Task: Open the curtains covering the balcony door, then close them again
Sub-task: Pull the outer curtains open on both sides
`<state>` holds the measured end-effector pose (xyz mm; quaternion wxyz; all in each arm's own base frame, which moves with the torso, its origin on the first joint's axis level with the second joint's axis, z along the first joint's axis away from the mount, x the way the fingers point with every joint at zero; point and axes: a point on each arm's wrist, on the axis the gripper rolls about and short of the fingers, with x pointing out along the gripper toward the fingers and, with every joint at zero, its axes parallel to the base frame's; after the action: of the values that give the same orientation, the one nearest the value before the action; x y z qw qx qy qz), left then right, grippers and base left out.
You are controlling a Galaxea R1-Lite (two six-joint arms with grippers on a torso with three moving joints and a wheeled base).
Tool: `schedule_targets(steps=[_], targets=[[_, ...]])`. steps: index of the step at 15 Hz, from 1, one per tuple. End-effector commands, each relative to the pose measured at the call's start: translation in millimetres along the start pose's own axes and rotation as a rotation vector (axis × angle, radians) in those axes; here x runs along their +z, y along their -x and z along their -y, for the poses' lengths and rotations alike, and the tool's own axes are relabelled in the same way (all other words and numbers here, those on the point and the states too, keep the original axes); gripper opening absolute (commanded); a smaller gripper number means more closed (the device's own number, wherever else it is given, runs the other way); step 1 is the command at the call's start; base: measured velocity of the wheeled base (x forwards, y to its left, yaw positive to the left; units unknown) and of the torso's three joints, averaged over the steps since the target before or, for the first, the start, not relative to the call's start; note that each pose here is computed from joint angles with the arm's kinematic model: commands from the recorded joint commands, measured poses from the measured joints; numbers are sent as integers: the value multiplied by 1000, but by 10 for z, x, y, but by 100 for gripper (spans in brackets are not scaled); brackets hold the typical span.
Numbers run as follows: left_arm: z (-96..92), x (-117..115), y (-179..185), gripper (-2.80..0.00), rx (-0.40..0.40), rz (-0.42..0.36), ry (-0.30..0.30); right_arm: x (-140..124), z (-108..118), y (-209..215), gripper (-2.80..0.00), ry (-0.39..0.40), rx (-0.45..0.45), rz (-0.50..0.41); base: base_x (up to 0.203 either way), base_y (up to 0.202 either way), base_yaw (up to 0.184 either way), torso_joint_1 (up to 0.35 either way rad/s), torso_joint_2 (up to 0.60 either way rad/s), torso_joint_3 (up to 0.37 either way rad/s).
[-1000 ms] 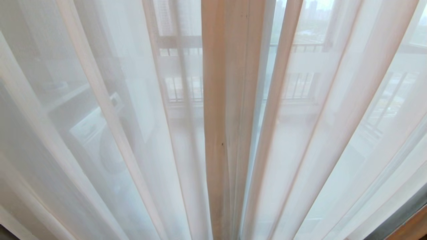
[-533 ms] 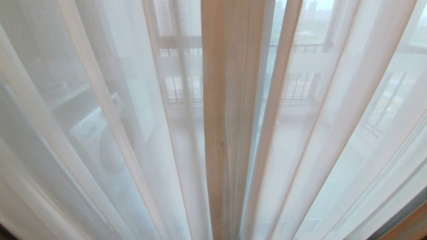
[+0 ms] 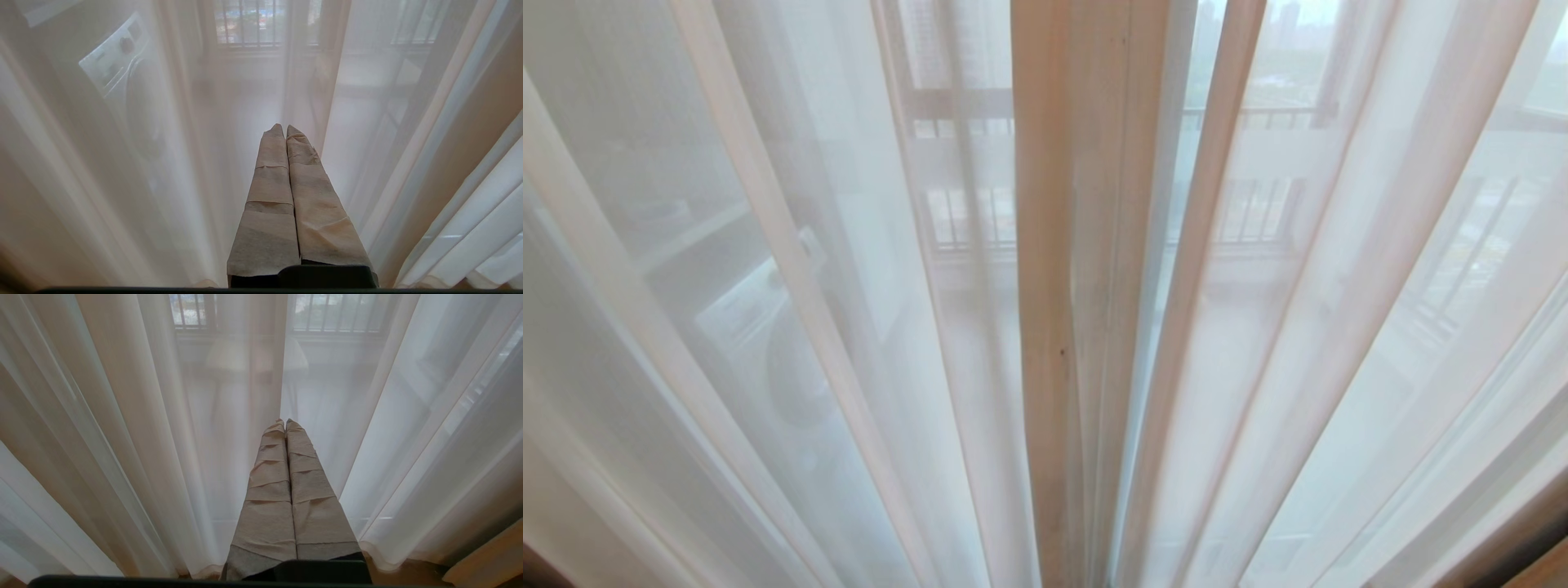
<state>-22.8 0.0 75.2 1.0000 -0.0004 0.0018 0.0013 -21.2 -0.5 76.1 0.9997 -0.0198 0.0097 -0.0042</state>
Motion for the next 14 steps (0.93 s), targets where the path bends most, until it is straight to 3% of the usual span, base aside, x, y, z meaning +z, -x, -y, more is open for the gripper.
schedule_targets(steps=[1, 14], targets=[[0, 0, 0, -280, 1, 1, 1, -3, 0, 15, -280, -8, -1, 21, 0, 0, 0, 0, 0, 0], [0, 0, 0, -280, 1, 1, 1, -3, 0, 15, -280, -8, -3, 21, 0, 0, 0, 0, 0, 0]])
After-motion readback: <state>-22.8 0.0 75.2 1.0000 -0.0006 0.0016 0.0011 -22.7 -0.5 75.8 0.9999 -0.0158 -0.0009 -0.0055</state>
